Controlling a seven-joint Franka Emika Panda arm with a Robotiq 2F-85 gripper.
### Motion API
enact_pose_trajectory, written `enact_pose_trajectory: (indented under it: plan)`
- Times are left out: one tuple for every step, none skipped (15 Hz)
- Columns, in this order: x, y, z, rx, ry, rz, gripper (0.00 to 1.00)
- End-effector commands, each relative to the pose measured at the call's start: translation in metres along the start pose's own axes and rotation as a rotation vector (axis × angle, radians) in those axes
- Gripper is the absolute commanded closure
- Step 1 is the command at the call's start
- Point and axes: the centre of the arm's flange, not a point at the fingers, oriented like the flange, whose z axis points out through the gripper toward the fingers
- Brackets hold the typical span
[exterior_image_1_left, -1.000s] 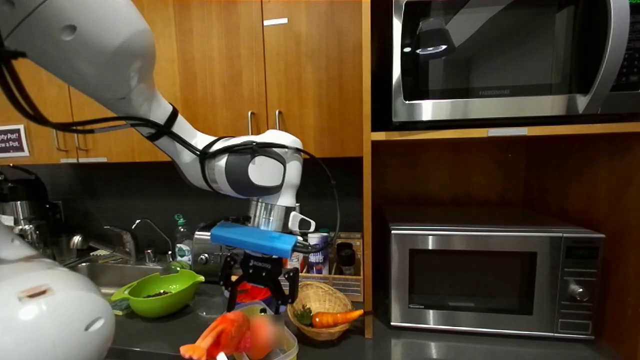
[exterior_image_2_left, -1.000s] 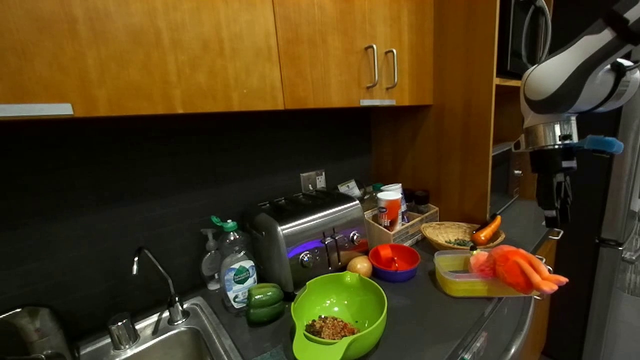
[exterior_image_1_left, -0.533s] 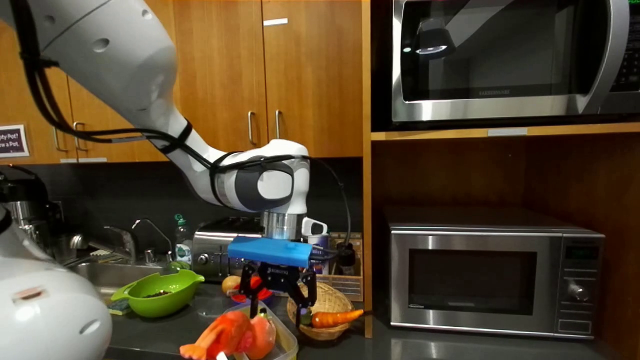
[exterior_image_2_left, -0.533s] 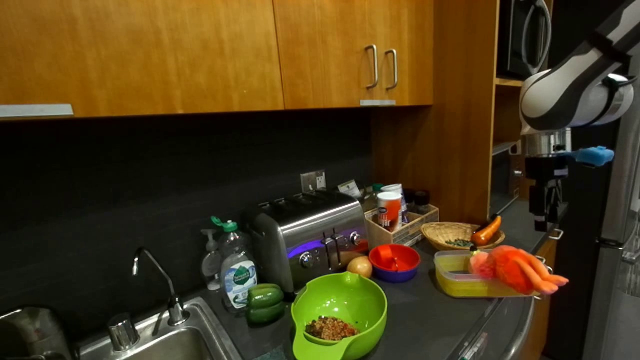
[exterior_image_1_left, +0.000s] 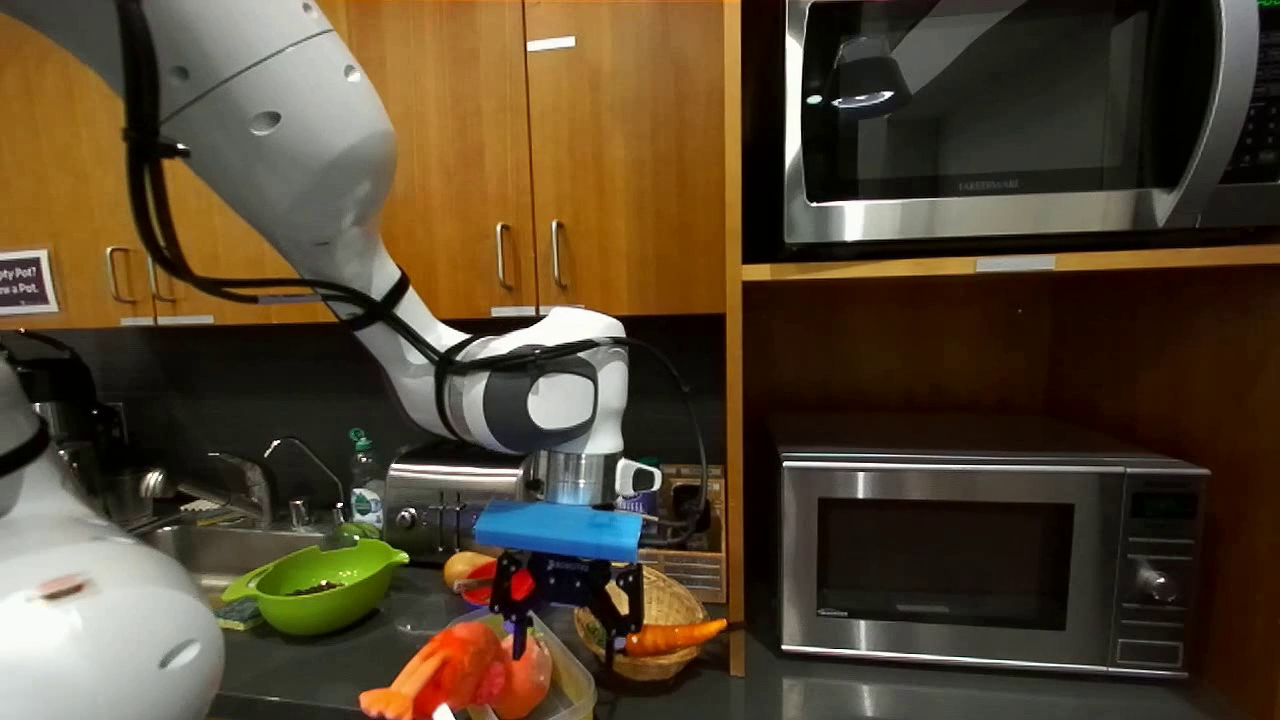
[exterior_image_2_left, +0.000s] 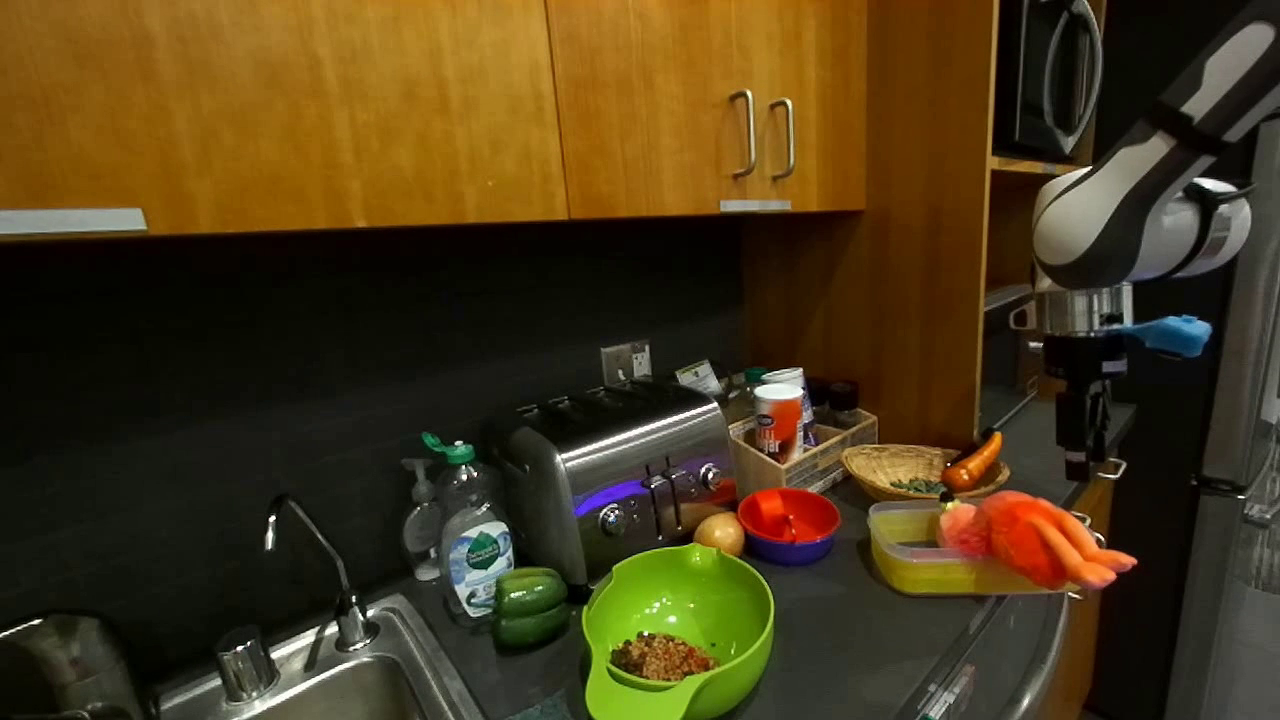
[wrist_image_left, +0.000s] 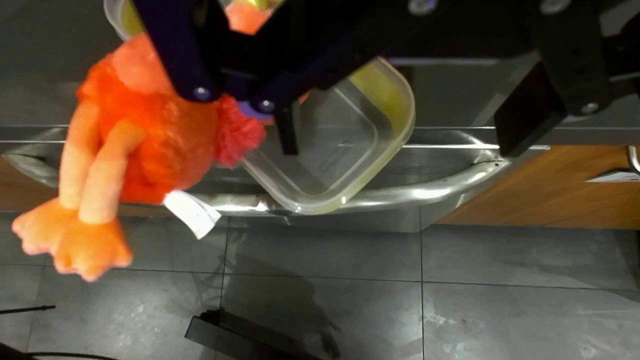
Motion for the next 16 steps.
enact_pose_trajectory:
  plan:
    - [0.0008, 0.0057, 0.0116, -0.053, 0.006, -0.014, 0.0]
    - [0.0012, 0.0064, 0.0125, -0.073, 0.011, -0.019, 0.0]
    - [0.0018, 0.0075, 0.0133, -0.093, 0.019, -0.028, 0.0]
    - [0.0025, 0.0089, 0.0142, -0.115, 0.028, -0.038, 0.0]
    - [0.0029, 0.0102, 0.0148, -0.132, 0.041, -0.053, 0.0]
    - [0.0033, 0.0113, 0.0146, -0.142, 0.058, -0.071, 0.0]
    - [0.0042, 0.0121, 0.0143, -0.15, 0.072, -0.082, 0.0]
    - [0.0045, 0.0118, 0.0135, -0.151, 0.088, -0.093, 0.0]
    - [0.0056, 0.0121, 0.0135, -0.153, 0.098, -0.101, 0.0]
    - [0.006, 0.0119, 0.0128, -0.152, 0.106, -0.114, 0.0]
    - [0.0063, 0.0119, 0.0125, -0.15, 0.11, -0.124, 0.0]
    - [0.007, 0.0121, 0.0127, -0.151, 0.11, -0.133, 0.0]
    - [0.0075, 0.0123, 0.0134, -0.152, 0.099, -0.133, 0.0]
    - [0.0073, 0.0126, 0.0149, -0.157, 0.087, -0.128, 0.0]
    - [0.0075, 0.0134, 0.0166, -0.146, 0.071, -0.117, 0.0]
    - [0.0066, 0.0137, 0.0182, -0.127, 0.059, -0.12, 0.0]
